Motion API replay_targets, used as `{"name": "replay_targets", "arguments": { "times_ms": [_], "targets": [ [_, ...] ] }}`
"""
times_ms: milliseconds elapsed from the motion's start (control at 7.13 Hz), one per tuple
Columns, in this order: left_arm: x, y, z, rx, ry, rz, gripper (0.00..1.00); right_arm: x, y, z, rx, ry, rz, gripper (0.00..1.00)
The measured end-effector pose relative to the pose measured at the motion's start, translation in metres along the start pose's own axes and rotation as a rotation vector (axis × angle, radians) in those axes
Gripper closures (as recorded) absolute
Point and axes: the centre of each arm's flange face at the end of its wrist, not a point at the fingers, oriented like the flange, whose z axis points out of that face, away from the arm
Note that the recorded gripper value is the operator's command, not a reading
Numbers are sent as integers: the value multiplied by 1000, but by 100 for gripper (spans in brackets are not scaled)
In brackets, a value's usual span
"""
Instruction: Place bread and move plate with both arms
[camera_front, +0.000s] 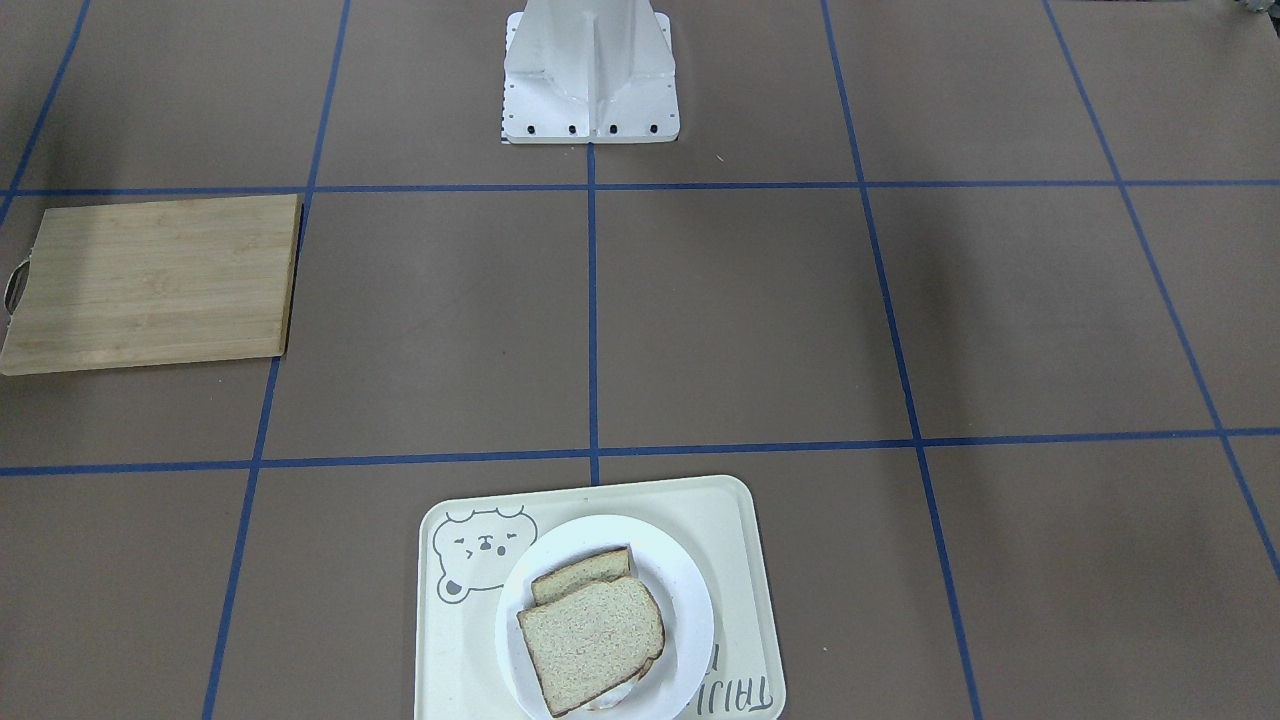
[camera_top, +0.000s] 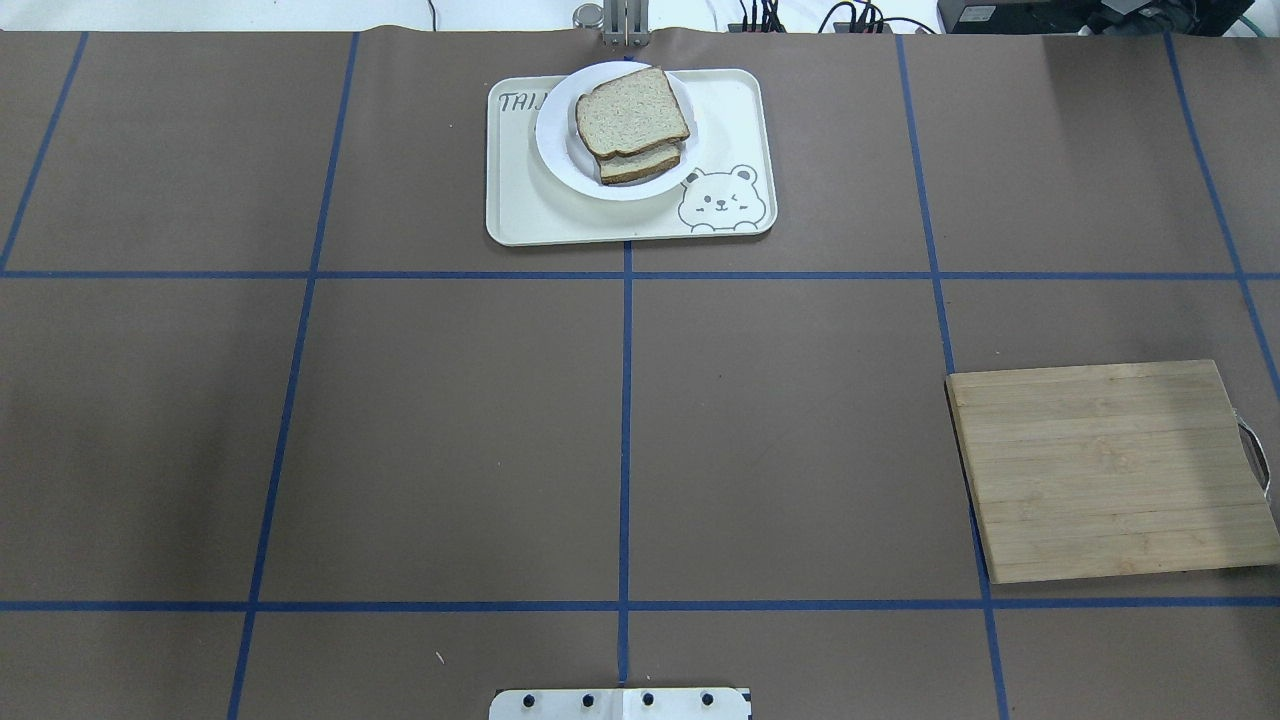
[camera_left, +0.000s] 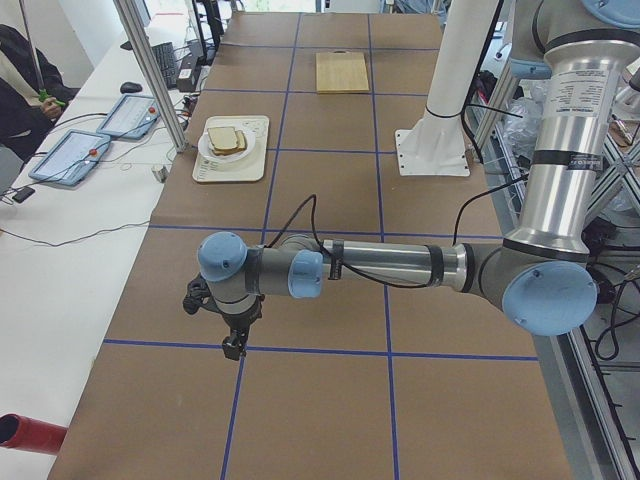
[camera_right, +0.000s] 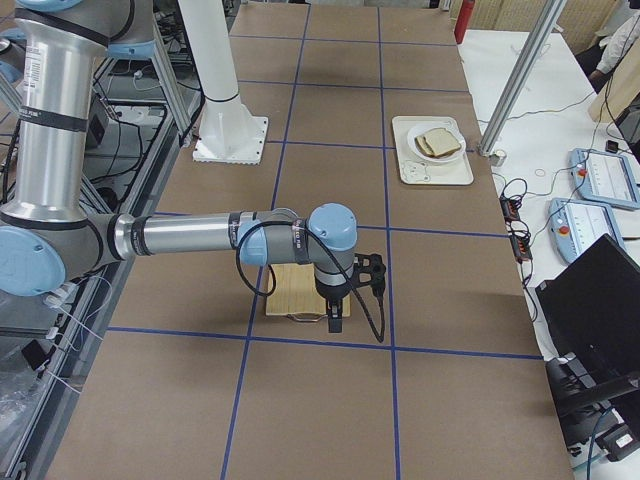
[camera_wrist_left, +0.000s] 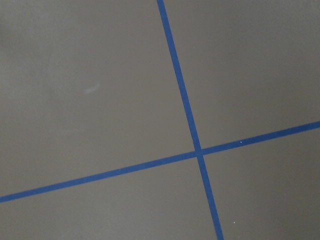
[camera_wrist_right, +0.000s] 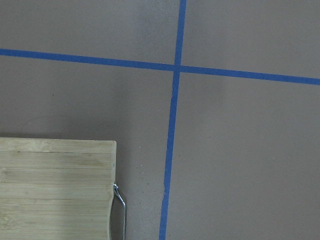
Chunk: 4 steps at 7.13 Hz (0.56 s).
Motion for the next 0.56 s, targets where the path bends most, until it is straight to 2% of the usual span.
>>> {"name": "replay_targets", "arguments": {
  "times_ms": [280, 561],
  "targets": [
    [9, 40, 0, 1, 0, 2, 2, -1, 1, -1, 1, 1, -1, 0],
    [11, 52, 1, -2, 0, -1, 2, 0, 2, 0, 0, 2, 1, 0]
  ]
}}
